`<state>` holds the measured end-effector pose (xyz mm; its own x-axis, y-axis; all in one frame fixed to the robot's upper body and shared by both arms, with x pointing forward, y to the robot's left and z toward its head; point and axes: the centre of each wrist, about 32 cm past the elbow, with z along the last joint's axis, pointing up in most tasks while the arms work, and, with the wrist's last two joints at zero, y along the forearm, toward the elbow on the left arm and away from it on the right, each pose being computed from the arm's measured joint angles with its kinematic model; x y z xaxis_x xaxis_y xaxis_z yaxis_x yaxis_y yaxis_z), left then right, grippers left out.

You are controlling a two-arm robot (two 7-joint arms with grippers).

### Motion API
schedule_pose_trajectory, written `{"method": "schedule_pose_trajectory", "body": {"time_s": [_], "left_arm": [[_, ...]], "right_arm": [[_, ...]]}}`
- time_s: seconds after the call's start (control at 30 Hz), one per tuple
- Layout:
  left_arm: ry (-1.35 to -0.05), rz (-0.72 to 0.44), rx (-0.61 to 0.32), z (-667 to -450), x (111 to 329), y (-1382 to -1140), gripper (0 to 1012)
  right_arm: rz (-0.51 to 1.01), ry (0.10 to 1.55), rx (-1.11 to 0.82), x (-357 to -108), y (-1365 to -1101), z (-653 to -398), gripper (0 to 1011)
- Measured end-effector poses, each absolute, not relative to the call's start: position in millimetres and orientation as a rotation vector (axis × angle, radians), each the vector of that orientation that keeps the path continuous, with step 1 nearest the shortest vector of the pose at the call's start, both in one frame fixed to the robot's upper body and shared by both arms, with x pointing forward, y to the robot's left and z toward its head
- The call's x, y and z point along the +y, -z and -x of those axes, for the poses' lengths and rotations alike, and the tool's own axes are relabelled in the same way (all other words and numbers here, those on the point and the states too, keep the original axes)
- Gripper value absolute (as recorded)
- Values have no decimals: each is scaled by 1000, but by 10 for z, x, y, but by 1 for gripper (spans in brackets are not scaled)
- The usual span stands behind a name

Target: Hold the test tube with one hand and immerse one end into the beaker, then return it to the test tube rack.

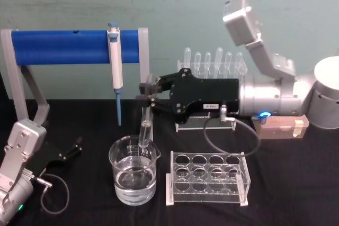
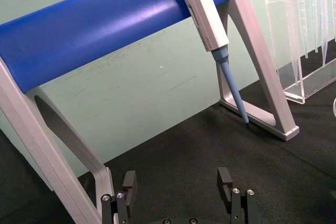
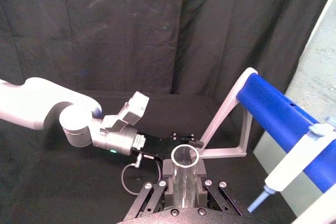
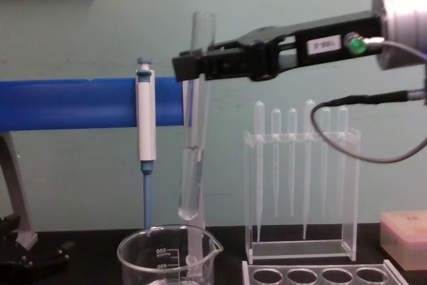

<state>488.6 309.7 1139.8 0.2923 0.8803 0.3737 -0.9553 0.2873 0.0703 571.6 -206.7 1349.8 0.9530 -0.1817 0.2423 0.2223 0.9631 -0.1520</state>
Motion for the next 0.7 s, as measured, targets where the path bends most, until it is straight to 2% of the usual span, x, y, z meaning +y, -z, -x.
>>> {"method": "schedule_pose_trajectory", "body": {"time_s": [0.3, 0.7], "left_arm": [[-1248, -304, -285, -4886, 3097, -11398, 1000], [-1248, -304, -285, -4886, 3097, -11398, 1000]], "right_arm": [[190, 180, -194, -1912, -13211, -5874, 226], [208, 171, -147, -1848, -12794, -6022, 227]]}}
